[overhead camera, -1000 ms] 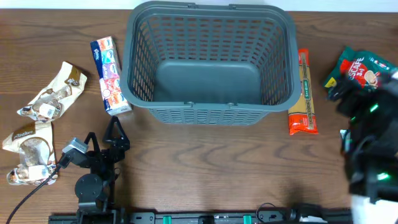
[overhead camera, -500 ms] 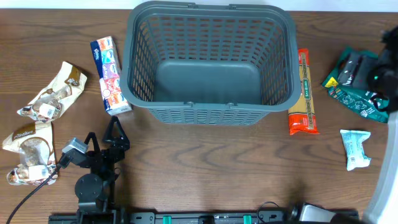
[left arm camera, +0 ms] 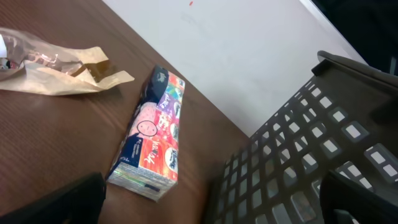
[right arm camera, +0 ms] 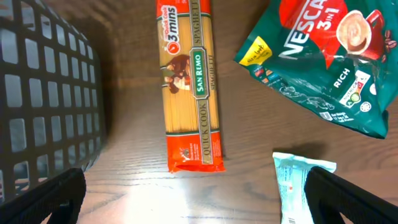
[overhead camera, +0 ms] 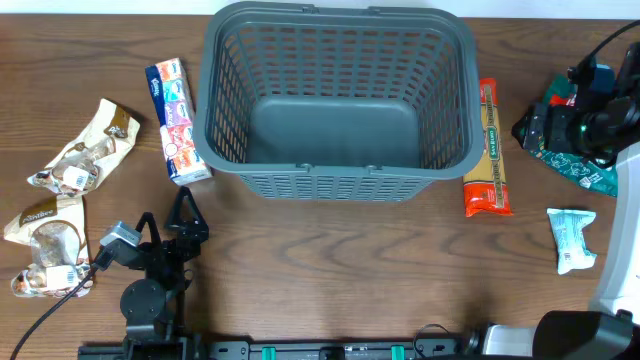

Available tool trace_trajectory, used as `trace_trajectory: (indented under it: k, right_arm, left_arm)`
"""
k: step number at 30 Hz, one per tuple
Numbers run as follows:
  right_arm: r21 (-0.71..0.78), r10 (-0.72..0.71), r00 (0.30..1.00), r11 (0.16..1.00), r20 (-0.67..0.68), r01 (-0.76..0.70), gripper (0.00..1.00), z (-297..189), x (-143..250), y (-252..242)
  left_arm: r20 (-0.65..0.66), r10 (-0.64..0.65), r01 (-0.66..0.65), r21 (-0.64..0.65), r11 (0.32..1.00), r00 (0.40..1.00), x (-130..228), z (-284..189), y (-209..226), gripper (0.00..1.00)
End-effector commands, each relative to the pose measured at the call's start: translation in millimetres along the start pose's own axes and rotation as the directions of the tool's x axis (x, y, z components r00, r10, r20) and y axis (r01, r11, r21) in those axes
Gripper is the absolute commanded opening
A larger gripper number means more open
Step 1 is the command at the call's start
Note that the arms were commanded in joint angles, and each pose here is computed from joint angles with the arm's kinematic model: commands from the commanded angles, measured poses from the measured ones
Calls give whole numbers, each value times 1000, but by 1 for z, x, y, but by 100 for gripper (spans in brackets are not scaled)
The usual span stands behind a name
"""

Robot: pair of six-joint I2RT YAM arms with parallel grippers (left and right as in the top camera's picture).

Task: Pack container
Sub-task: 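Move the right gripper up to the San Remo spaghetti packet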

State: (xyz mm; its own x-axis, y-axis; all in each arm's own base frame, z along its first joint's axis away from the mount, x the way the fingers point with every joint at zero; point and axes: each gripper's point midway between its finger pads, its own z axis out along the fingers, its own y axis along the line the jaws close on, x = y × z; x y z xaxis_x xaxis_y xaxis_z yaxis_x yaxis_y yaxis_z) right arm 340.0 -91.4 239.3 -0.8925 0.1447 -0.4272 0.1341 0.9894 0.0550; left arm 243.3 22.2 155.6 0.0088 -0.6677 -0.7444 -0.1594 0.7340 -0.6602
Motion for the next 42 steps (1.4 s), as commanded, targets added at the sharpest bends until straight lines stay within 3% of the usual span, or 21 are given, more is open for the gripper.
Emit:
trace_trajectory:
  k: [1, 5, 19, 25, 35, 42]
  right_arm:
    - [5, -32, 999, 999, 4, 32, 99, 4, -1, -4]
    - [7, -42, 999, 999, 7, 42, 99, 17, -9, -7]
    - [-80, -9, 968, 997, -250, -12, 99, 127, 13, -11]
    - [-168, -26, 955, 986, -294, -24, 99, 160, 18, 7]
    - [-167, -141, 955, 981, -261, 99, 99, 175, 8, 43]
    - [-52, -198, 933, 980, -300, 191, 99, 178, 13, 41]
  left_arm:
    - [-30, 5, -6, -40, 999, 1000, 12, 1, 13, 99]
    - [-30, 5, -6, -40, 999, 1000, 12, 1, 13, 99]
    - [-30, 5, -6, -40, 999, 1000, 12, 1, 13, 99]
    - [-30, 5, -6, -40, 999, 1000, 12, 1, 13, 99]
    - [-30, 5, -6, -40, 999, 1000, 12, 1, 13, 99]
    - [-30, 5, -6, -40, 999, 1000, 12, 1, 13, 99]
